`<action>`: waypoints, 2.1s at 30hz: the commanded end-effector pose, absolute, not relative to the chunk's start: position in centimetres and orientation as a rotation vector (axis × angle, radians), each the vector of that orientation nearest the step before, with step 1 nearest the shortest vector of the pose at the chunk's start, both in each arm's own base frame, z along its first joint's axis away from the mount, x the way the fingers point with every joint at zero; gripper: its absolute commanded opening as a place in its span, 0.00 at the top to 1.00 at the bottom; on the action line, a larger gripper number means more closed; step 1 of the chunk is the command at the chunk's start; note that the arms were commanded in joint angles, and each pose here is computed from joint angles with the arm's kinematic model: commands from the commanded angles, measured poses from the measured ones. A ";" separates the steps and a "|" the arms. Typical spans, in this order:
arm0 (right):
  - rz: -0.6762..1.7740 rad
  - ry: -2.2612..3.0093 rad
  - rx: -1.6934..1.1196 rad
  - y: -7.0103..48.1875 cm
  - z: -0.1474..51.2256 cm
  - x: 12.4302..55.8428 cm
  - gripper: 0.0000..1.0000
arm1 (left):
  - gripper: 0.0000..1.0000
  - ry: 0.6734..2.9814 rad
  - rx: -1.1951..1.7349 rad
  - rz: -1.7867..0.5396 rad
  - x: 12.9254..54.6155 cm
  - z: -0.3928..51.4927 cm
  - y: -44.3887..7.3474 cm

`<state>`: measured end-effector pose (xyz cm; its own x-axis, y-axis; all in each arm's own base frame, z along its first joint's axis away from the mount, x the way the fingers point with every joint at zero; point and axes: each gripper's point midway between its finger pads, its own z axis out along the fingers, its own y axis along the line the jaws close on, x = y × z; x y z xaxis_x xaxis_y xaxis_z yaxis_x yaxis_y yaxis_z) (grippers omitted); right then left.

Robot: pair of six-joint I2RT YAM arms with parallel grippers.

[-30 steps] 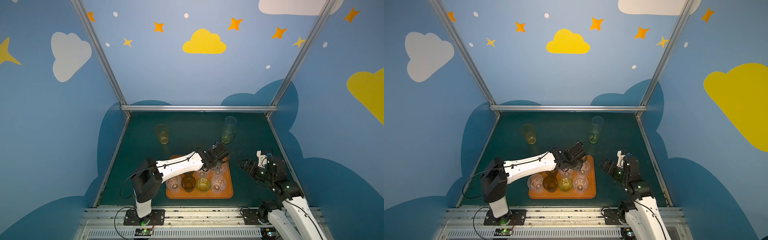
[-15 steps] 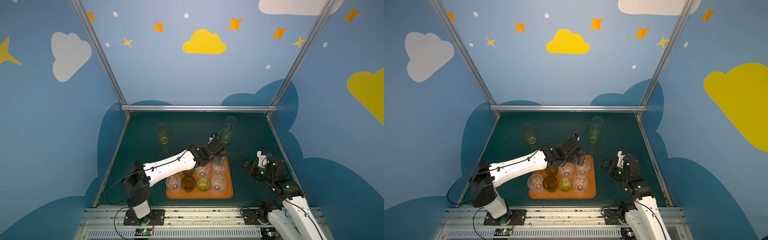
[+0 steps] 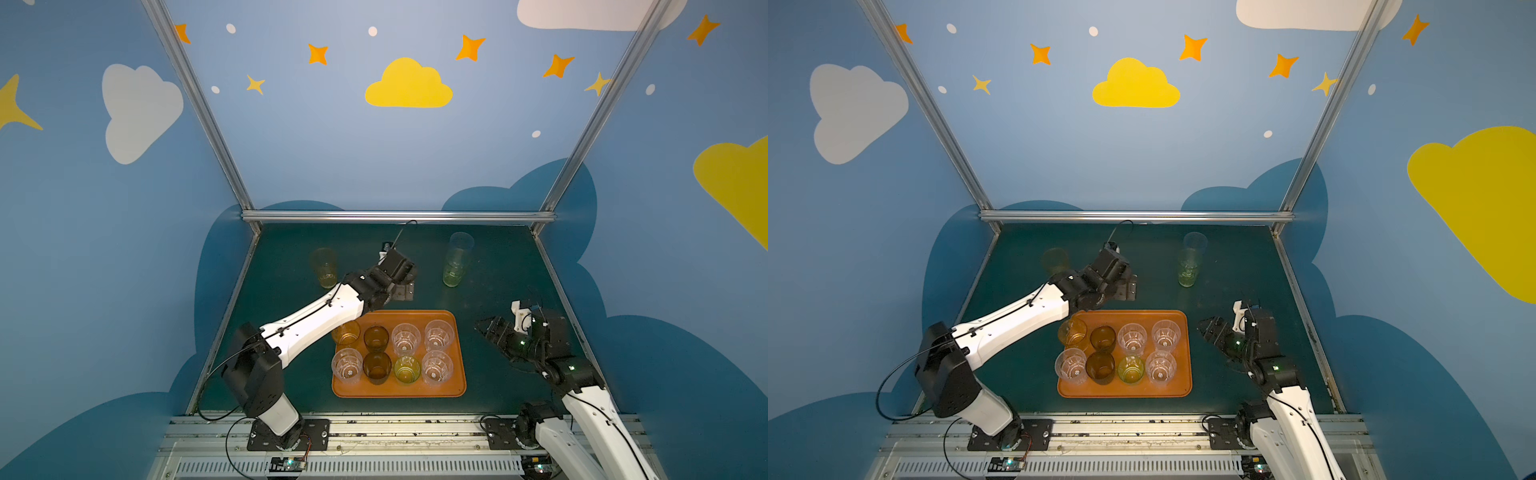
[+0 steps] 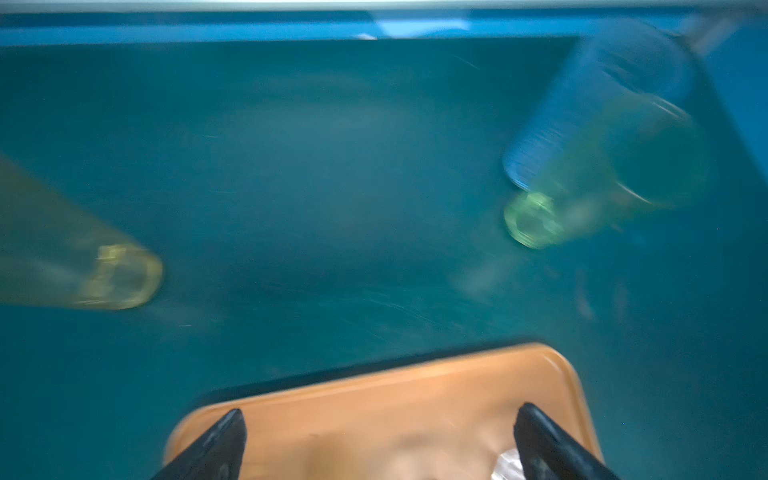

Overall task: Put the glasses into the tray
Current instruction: 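Open left gripper and move it toward the amber glass beyond the tray, then lower left gripper around the amber glass and close on it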

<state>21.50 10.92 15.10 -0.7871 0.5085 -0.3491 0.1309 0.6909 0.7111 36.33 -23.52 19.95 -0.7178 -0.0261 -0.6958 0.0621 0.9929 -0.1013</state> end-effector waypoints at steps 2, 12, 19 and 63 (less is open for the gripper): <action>0.957 2.343 0.443 11.2 16.6 21.7 0.16 | 0.00 2.285 -0.121 -0.059 36.5 22.0 -17.4; 1.060 2.318 0.388 12.5 18.3 22.0 0.16 | 0.00 2.178 -0.487 -0.092 35.6 22.9 -6.4; 1.136 2.276 0.363 13.3 18.6 22.4 0.16 | 0.00 2.081 -0.719 -0.134 35.9 24.4 0.0; 1.092 2.332 0.417 13.5 16.9 24.8 0.16 | 0.57 2.303 -0.790 -0.469 46.0 17.1 -0.5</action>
<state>24.50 13.54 16.05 -0.8224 0.4775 -0.3094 0.0635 0.6175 0.7840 45.45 -0.46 16.45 -0.5971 -0.6619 -0.4531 -0.4378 0.7423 -0.5074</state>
